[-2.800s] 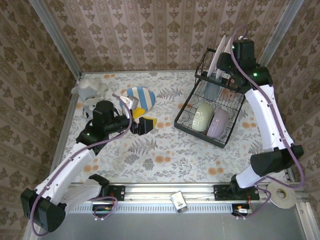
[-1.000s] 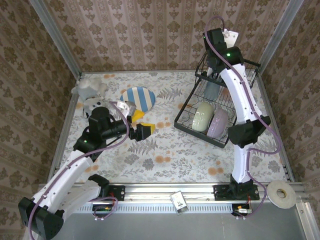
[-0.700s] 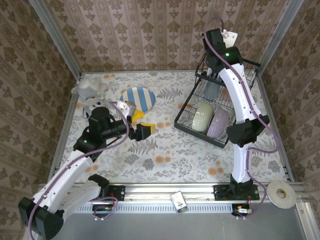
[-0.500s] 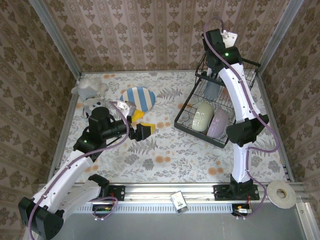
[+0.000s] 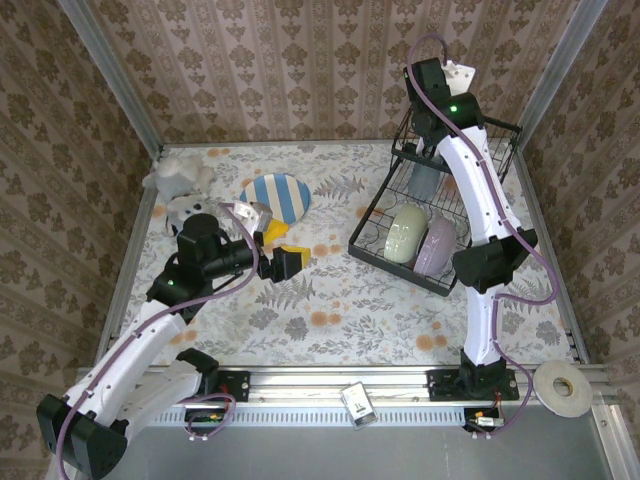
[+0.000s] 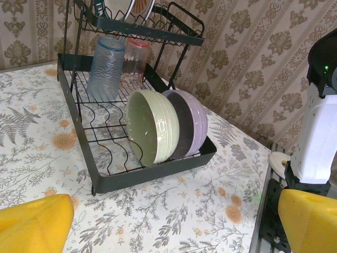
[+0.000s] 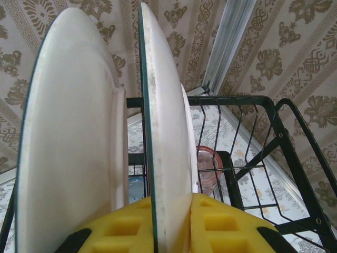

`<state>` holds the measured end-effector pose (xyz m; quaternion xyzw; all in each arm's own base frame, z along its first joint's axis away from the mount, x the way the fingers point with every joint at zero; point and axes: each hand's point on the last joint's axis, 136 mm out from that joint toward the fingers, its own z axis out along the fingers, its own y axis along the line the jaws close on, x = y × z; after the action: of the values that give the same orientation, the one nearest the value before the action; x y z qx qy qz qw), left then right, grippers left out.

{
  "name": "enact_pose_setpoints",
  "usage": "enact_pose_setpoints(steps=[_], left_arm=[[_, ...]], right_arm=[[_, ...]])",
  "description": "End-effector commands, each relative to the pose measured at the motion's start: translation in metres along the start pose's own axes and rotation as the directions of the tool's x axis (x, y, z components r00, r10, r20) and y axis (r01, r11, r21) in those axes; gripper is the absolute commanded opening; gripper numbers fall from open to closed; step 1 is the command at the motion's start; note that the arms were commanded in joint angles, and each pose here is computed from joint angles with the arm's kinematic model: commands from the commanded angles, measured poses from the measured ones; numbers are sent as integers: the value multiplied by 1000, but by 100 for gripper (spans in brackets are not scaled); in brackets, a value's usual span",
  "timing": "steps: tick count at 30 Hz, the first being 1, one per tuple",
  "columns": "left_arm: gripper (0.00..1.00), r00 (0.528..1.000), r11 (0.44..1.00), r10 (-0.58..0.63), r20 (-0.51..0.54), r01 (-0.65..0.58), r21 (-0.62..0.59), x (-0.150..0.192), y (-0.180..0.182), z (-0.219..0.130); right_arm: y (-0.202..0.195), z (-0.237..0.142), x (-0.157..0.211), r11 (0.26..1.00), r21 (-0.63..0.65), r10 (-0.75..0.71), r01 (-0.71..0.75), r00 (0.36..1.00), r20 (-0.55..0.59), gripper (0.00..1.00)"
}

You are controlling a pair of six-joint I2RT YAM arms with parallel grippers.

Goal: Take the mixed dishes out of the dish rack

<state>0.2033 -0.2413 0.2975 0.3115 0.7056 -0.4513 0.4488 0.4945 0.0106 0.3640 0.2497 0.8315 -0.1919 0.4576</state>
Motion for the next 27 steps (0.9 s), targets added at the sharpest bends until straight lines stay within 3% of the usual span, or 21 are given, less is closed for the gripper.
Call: enact_pose_setpoints(steps=[1,5,27], left_arm=[[100,999,999,34,8,-34,14,0,-3,0],[100,999,999,34,7,-34,10,0,-2,1],[100,1000,999,30,3,-30,9,1,-1,2]], right_arm=[[-5,0,-3,1000,4,-18,18,1000,-2,8],[-7,-3,-8,1000,3,-15,15,1000,14,0],[-25,-34,-37,998,-52,49,-44,994,96,0]])
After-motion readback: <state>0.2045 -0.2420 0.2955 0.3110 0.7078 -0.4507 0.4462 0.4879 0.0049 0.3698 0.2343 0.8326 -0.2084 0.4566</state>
